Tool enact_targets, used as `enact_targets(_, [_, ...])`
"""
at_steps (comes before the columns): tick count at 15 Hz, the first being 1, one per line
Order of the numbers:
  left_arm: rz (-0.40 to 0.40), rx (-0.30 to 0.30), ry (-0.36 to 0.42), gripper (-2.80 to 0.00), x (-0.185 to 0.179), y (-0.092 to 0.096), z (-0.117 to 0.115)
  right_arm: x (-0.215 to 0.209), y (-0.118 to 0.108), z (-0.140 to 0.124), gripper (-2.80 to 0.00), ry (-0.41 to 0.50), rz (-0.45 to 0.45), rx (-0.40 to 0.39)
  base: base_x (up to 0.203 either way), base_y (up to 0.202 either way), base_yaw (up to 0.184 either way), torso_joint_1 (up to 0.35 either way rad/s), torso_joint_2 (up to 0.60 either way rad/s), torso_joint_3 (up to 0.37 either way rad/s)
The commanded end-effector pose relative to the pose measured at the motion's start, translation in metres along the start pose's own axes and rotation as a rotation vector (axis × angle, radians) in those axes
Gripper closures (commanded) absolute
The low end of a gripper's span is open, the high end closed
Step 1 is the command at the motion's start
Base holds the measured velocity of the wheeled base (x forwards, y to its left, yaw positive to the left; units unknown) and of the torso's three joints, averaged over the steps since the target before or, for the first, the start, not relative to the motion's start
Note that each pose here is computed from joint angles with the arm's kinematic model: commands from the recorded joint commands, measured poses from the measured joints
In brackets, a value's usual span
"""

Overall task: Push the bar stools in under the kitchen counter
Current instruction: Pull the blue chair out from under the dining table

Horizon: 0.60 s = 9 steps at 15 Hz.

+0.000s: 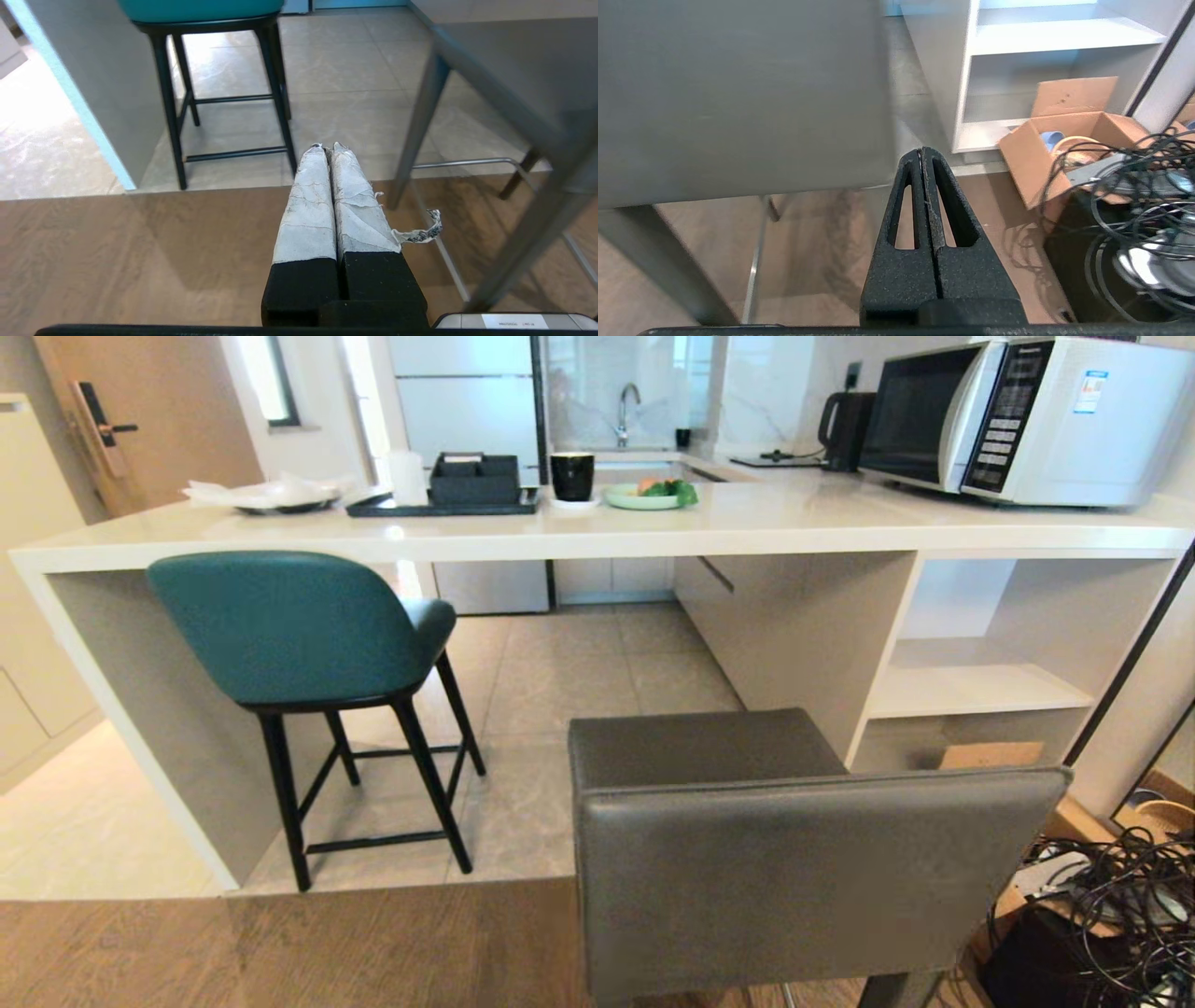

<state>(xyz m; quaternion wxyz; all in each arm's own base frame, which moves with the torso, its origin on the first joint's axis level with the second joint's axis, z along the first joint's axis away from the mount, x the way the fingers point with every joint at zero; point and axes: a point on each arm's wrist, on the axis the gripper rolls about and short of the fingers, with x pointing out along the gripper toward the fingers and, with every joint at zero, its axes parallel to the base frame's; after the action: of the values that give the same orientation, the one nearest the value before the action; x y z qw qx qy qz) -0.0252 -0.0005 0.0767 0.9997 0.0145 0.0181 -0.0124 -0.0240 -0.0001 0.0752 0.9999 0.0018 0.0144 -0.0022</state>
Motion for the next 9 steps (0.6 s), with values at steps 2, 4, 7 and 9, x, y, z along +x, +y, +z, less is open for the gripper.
enact_targets(2, [-0.002,0.001,0.000,0.00,0.0000,0.0000,0.0000,0.0000,0.0000,0.0000,0.00,0.000,0.000,0.001,0.000,0.200,-0.003,0.002,0.00,0.003])
enact_targets(4, [-0.002,0.000,0.000,0.00,0.0000,0.0000,0.0000,0.0000,0.0000,0.0000,0.00,0.000,0.000,0.001,0.000,0.200,0.001,0.002,0.00,0.001])
enact_targets(7, [-0.002,0.000,0.000,0.00,0.0000,0.0000,0.0000,-0.0001,0.0000,0.0004,0.00,-0.001,0.000,0.001,0.000,0.198,-0.002,0.003,0.00,-0.002])
enact_targets(9, [-0.002,0.000,0.001,0.00,0.0000,0.0000,0.0000,0.0000,0.0000,0.0000,0.00,0.000,0.000,0.001,0.000,0.195,-0.001,0.001,0.00,0.003])
